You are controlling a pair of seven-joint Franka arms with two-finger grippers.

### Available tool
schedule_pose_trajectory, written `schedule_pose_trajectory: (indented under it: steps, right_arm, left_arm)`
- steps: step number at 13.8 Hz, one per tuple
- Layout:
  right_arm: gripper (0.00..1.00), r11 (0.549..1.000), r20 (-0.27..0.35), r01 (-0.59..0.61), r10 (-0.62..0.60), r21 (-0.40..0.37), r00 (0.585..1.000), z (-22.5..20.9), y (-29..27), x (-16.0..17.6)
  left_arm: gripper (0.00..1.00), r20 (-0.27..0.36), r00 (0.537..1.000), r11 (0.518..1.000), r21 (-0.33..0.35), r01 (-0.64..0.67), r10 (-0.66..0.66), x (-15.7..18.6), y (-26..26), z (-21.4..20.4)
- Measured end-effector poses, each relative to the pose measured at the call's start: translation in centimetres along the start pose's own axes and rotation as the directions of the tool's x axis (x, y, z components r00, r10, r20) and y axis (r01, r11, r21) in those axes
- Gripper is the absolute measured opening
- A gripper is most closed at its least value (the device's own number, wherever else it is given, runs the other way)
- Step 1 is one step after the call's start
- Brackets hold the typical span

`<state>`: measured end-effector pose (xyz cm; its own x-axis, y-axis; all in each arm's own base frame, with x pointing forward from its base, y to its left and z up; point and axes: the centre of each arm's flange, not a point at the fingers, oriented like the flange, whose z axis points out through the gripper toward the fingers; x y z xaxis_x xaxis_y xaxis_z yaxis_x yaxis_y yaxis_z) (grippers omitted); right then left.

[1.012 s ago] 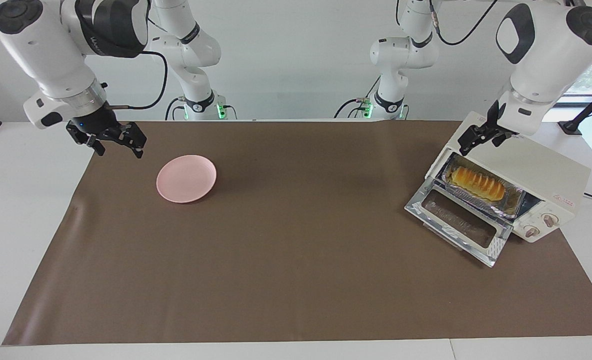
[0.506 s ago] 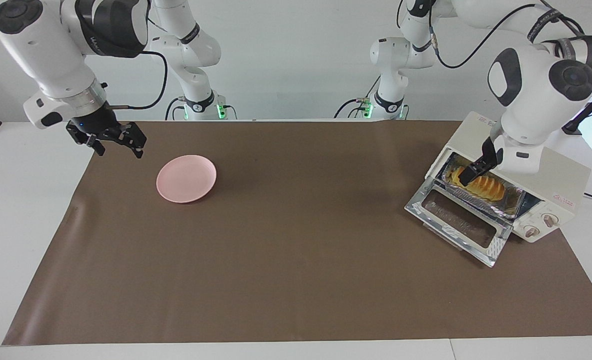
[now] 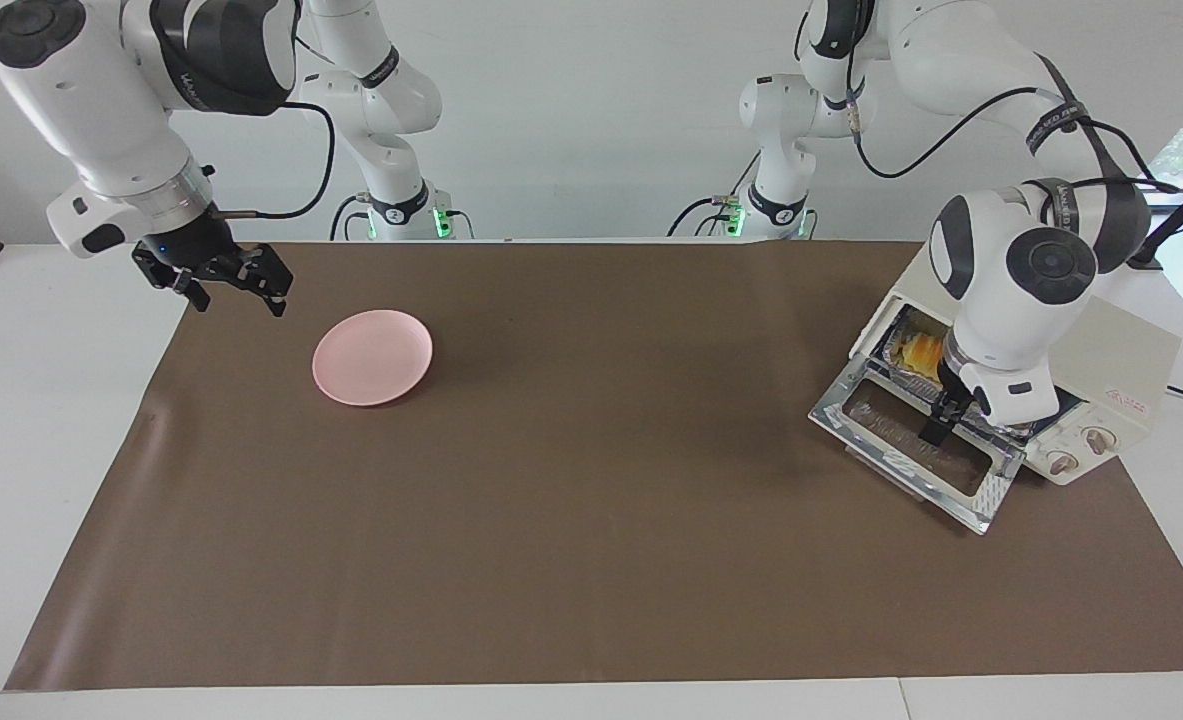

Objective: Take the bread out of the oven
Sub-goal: 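Reach into the oven and grasp the foil tray with the left gripper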

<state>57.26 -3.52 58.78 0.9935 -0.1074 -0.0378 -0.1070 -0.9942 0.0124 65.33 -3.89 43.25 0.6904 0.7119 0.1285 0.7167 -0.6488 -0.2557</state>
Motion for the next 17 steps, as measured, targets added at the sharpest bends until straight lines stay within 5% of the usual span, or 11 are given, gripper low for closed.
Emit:
schedule_pose_trajectory:
  steps: [17]
  right_arm:
    - [1.0, 1.0, 0.0, 0.0, 0.0, 0.0, 1.0, 0.0, 0.0, 0.0]
  left_arm:
    - [1.0, -0.013, 1.0, 1.0, 0.012, -0.017, 0.017, -1.7, -2.9, 5.0]
